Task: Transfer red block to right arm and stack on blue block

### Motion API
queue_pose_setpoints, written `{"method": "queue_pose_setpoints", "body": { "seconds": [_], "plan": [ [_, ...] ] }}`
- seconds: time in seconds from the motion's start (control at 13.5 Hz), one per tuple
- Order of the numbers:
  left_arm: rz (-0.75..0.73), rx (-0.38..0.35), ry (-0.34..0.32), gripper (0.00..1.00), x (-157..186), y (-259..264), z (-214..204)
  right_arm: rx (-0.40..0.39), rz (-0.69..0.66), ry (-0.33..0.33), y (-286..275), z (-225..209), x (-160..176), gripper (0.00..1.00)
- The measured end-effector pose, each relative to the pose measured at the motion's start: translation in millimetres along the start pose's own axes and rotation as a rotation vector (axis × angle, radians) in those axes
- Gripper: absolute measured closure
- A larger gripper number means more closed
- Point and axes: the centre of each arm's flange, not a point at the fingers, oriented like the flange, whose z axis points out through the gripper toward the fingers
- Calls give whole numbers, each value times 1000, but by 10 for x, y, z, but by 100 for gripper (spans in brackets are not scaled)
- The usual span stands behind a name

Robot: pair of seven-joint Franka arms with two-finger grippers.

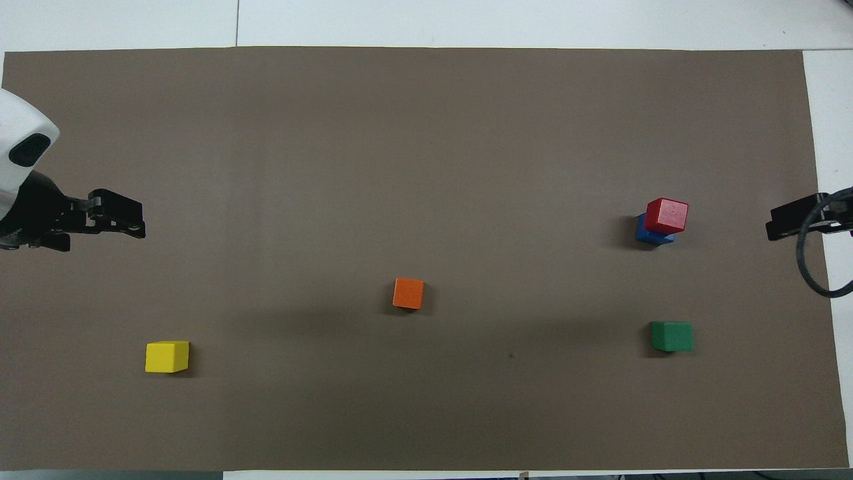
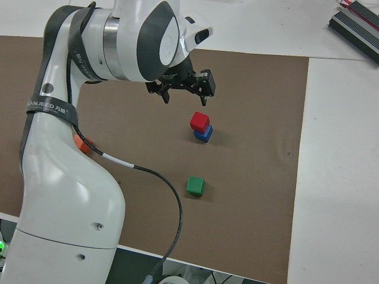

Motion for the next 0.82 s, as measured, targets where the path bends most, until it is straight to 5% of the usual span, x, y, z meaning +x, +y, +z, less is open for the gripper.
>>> {"method": "queue_pose_setpoints", "body": {
  "seconds": [0.82],
  "plan": [
    [-1, 0, 0, 0, 1, -6, 0, 3, 16, 31, 89, -64, -16, 0]
  ]
}}
